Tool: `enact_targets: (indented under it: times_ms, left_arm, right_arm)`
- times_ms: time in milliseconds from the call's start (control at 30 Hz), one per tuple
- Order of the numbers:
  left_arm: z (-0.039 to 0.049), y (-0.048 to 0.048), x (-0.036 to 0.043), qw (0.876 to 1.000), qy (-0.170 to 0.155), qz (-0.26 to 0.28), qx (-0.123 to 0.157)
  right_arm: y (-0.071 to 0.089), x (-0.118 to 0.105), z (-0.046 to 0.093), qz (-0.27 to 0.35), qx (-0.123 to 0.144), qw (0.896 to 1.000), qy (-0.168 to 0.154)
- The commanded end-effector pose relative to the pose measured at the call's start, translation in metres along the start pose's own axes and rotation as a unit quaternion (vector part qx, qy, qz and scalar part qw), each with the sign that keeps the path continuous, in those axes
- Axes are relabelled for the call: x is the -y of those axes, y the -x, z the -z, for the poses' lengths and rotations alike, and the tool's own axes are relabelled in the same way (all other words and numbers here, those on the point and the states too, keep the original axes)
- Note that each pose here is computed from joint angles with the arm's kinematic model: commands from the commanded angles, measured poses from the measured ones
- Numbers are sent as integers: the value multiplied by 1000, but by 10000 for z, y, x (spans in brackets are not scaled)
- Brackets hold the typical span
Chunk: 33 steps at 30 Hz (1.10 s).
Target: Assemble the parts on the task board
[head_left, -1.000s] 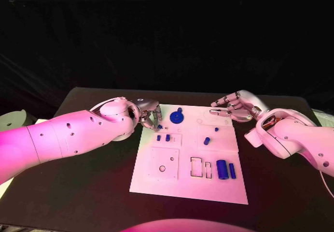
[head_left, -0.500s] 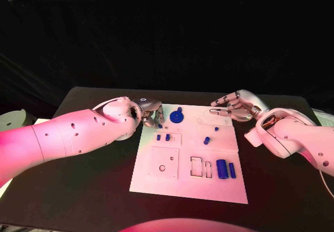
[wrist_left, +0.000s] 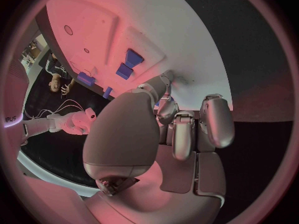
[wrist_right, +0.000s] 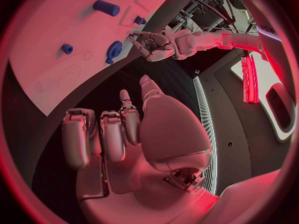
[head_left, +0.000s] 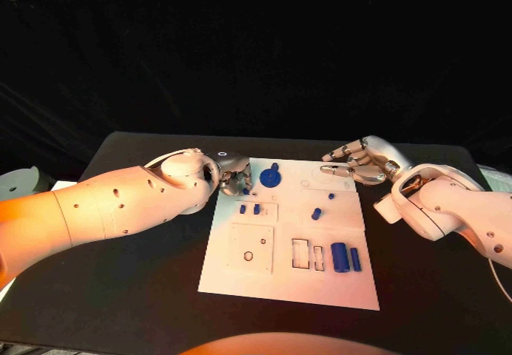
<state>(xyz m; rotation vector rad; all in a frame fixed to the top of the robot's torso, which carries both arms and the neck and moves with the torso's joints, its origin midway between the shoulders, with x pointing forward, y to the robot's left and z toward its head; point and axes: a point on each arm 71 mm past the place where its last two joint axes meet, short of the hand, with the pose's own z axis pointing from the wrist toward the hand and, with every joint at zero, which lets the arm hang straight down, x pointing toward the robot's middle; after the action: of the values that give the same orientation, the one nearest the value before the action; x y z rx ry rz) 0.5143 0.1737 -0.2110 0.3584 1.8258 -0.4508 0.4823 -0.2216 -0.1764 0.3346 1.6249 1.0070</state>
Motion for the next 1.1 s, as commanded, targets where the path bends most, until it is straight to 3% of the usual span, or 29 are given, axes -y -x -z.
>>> enact_targets:
  times_ms: [33, 833, 1100]
  left_arm:
    - [-10, -49, -6, 999, 8, -15, -28]
    - [-46, -161, 22, 994, 27, -28, -99]
    - [-62, -157, 36, 995, 21, -25, -93]
  right_arm:
    - [-16, -12, -1, 0, -6, 1000, 6]
    - [-16, -14, 3, 0, -6, 1000, 5]
    - [-18, -19, 3, 0, -6, 1000, 6]
